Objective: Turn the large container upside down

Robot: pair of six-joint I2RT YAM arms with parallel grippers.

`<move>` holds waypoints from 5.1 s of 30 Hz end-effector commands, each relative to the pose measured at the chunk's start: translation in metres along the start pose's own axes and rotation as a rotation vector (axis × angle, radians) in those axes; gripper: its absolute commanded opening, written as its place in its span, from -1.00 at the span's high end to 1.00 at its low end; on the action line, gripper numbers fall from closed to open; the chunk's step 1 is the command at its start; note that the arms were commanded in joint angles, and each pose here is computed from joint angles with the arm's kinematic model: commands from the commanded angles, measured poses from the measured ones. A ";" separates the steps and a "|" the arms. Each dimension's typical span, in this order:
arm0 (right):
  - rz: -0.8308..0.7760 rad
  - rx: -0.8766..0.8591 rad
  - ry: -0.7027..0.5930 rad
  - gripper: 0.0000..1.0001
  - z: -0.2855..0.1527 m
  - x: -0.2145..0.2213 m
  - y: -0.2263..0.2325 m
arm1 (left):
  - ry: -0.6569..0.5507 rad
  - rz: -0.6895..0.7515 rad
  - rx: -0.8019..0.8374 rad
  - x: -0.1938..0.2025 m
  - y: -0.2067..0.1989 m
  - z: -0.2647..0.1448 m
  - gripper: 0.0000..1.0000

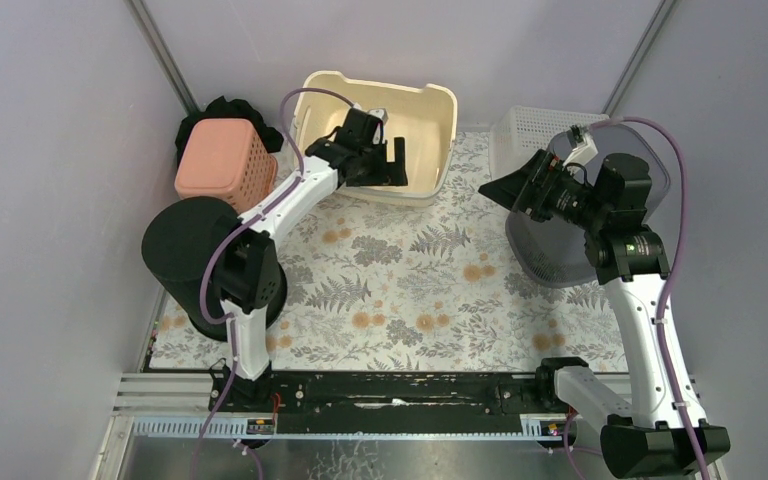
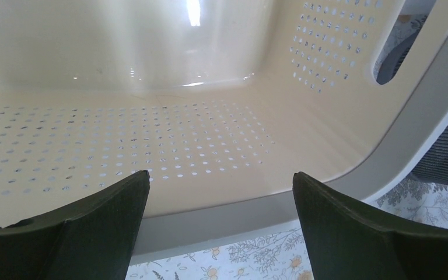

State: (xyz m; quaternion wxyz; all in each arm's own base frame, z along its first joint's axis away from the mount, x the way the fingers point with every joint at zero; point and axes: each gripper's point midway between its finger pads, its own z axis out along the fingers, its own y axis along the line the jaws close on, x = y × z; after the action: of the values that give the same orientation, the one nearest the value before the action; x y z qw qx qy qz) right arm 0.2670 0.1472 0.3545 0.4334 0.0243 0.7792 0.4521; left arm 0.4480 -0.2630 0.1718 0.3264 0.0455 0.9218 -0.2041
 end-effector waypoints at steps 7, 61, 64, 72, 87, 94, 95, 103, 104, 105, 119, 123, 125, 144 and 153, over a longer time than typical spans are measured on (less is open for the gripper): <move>-0.023 -0.049 0.006 -0.80 0.010 0.000 0.006 | 0.026 0.007 0.272 -0.033 -0.067 0.036 -1.00; -0.244 0.143 0.243 -0.76 0.064 0.028 0.017 | -0.544 0.034 0.403 -0.002 -0.086 -0.286 -1.00; -0.312 0.142 0.322 -0.73 0.092 0.054 0.035 | -0.624 -0.016 0.352 -0.003 -0.069 -0.320 -1.00; -0.468 0.237 0.469 -0.70 0.176 0.126 0.047 | -0.673 -0.066 0.274 0.019 -0.038 -0.361 -1.00; -0.602 0.414 0.623 0.16 0.254 0.200 -0.002 | -0.681 -0.091 0.237 0.039 -0.019 -0.374 -1.00; -0.563 0.297 0.613 1.00 0.259 0.190 0.034 | -0.687 -0.093 0.236 0.041 -0.017 -0.379 -1.00; -0.545 0.255 0.599 1.00 0.258 0.185 0.047 | -0.690 -0.094 0.236 0.041 -0.017 -0.380 -1.00; -0.203 -0.163 0.403 1.00 0.230 0.089 0.150 | -0.735 -0.105 0.264 0.038 -0.019 -0.407 -1.00; -0.148 -0.214 0.376 1.00 0.228 0.074 0.156 | -0.742 -0.104 0.269 0.037 -0.019 -0.410 -1.00; -0.092 -0.271 0.349 1.00 0.226 0.062 0.161 | -0.744 -0.105 0.270 0.037 -0.019 -0.412 -1.00; 0.424 -0.788 0.137 1.00 0.233 -0.004 0.191 | -0.768 -0.103 0.269 0.032 -0.020 -0.426 -1.00; 0.531 -0.917 0.074 1.00 0.234 -0.019 0.184 | -0.763 -0.101 0.266 0.031 -0.020 -0.426 -1.00; 0.571 -0.951 0.046 1.00 0.241 -0.023 0.176 | -0.758 -0.100 0.264 0.032 -0.020 -0.425 -1.00; 0.802 -0.898 -0.131 1.00 0.269 0.014 0.038 | -0.730 -0.099 0.255 0.028 -0.023 -0.408 -1.00; 0.724 -0.688 -0.076 -0.15 0.255 0.046 -0.022 | -0.708 -0.099 0.256 0.028 -0.026 -0.395 -1.00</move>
State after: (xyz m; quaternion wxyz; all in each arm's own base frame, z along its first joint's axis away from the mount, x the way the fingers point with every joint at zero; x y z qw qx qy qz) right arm 0.4485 0.3456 0.2303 0.2110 0.2400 0.5084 0.7996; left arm 0.1825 -0.1222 0.4370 0.5989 -0.0278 0.7299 -0.3284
